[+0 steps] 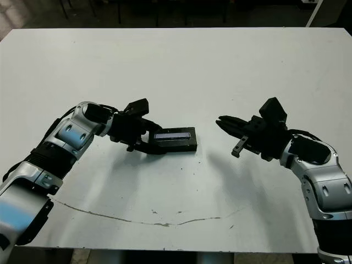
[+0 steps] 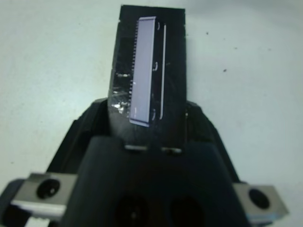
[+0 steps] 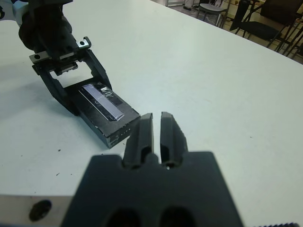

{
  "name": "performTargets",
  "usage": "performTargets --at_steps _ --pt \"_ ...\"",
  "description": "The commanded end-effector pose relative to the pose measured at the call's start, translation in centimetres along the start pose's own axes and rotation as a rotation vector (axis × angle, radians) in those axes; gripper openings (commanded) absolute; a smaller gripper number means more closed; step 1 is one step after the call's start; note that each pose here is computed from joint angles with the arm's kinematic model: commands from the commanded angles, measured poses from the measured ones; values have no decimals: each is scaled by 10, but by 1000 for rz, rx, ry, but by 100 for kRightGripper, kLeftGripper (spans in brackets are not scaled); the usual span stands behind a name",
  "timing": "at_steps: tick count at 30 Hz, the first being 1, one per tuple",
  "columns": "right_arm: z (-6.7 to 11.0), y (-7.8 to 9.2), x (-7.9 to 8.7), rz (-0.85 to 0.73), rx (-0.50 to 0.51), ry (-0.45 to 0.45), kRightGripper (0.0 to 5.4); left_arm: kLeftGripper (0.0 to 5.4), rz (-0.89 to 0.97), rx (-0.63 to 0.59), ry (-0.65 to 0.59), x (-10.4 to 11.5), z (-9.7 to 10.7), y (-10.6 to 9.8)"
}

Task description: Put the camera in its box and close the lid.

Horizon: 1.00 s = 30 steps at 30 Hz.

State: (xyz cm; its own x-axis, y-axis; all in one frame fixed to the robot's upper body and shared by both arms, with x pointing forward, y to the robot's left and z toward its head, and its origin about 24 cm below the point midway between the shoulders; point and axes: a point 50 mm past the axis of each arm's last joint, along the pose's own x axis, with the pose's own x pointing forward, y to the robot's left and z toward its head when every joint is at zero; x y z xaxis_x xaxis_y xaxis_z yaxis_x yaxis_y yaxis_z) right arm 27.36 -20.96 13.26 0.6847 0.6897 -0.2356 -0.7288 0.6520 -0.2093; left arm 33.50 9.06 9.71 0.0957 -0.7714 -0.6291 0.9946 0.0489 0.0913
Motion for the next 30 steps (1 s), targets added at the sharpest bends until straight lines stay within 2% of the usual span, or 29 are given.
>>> performTargets --at_steps 1,5,13,18,28,30 --pt "-6 2 -1 6 21 23 0 277 -160 10 79 47 -1 -28" --pt "-6 2 1 7 17 24 0 277 -186 49 122 45 5 -27" --pt "-5 3 0 -3 28 46 0 277 -207 4 149 38 1 -24" --pt "-5 3 -1 -2 7 33 0 367 -191 84 162 29 -6 -22" --pt "-5 3 -2 0 9 33 0 539 -125 69 162 8 -43 -22" --pt "-6 4 -2 2 16 34 0 539 -105 34 166 1 -53 -22"
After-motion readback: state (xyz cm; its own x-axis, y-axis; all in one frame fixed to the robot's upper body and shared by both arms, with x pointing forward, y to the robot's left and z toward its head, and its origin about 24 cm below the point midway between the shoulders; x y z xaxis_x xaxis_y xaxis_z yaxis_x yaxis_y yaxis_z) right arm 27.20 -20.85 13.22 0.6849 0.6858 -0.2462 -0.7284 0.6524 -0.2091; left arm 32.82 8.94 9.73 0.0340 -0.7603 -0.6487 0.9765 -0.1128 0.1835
